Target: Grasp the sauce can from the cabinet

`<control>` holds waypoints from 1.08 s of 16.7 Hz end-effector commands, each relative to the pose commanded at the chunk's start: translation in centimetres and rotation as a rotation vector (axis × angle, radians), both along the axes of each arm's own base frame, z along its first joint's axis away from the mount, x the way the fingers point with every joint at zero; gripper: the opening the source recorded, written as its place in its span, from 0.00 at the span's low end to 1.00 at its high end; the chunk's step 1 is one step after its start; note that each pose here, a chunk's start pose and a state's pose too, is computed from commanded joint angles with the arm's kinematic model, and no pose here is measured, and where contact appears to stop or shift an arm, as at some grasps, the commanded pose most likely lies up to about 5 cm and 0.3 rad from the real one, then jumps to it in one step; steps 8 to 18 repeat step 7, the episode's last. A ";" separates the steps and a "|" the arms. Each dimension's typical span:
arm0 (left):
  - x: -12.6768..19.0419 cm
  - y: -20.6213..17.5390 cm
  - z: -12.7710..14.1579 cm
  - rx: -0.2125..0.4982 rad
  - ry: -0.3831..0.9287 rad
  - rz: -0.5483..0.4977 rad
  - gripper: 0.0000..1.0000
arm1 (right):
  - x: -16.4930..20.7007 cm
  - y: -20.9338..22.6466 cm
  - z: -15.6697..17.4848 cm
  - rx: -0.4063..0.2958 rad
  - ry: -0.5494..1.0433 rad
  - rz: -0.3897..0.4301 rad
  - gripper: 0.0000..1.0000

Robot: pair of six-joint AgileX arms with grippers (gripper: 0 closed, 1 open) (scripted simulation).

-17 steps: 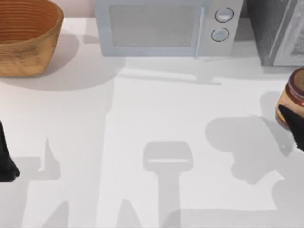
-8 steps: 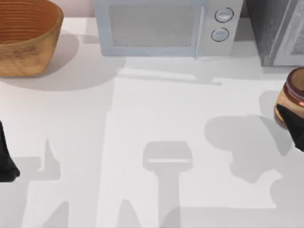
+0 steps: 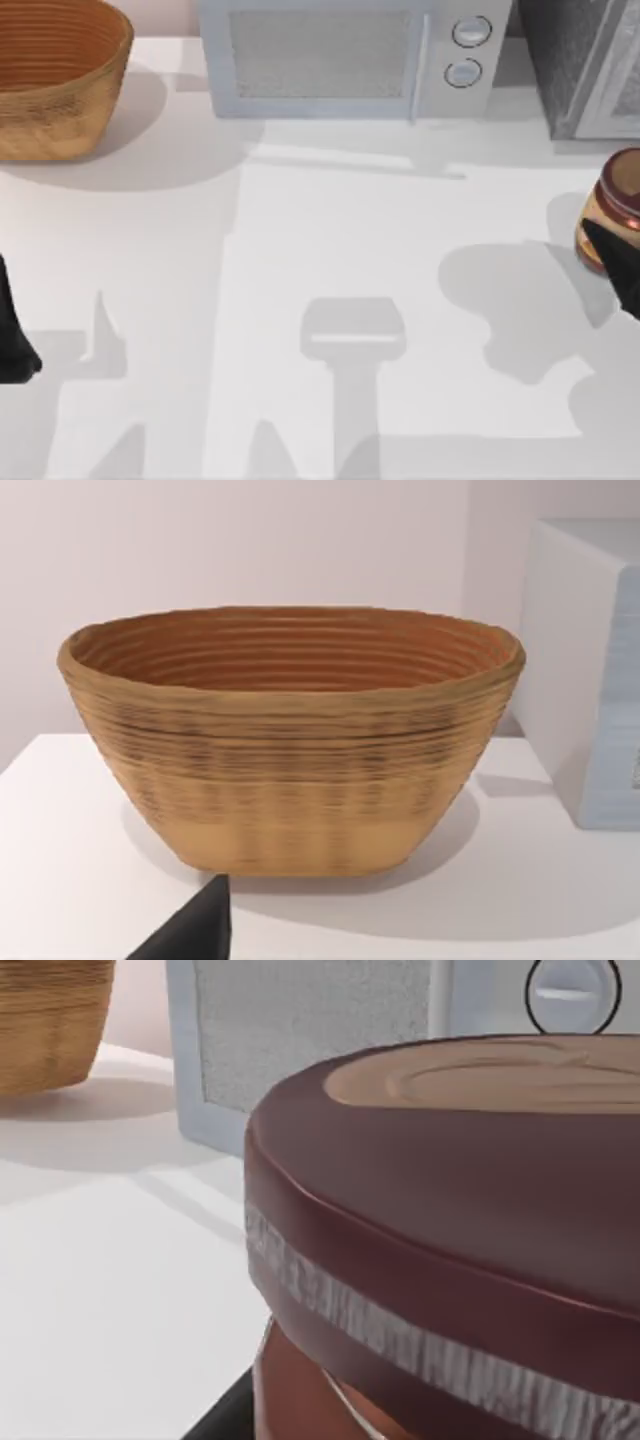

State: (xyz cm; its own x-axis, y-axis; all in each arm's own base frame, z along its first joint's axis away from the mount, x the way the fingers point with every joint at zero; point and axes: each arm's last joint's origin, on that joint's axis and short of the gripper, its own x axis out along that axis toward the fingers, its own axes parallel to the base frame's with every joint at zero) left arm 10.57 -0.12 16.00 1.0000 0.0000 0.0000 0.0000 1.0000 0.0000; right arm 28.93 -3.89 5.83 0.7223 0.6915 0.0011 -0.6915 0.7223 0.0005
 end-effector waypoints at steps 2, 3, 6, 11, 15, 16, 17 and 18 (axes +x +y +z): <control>0.0 0.0 0.0 0.000 0.000 0.000 1.00 | 0.0 0.0 0.0 0.000 0.000 0.000 1.00; 0.0 0.0 0.0 0.000 0.000 0.000 1.00 | 0.0 0.0 0.0 0.000 0.000 0.000 1.00; 0.0 0.0 0.0 0.000 0.000 0.000 1.00 | 0.0 0.0 0.0 0.000 0.000 0.000 1.00; 0.0 0.0 0.0 0.000 0.000 0.000 1.00 | 0.0 0.0 0.0 0.000 0.000 0.000 1.00; 0.0 0.0 0.0 0.000 0.000 0.000 1.00 | 0.0 0.0 0.0 0.000 0.000 0.000 1.00; 0.0 0.0 0.0 0.000 0.000 0.000 1.00 | 0.0 0.0 0.0 0.000 0.000 0.000 1.00; 0.0 0.0 0.0 0.000 0.000 0.000 1.00 | 0.0 0.0 0.0 0.000 0.000 0.000 1.00; 0.0 0.0 0.0 0.000 0.000 0.000 1.00 | 0.0 0.0 0.0 0.000 0.000 0.000 1.00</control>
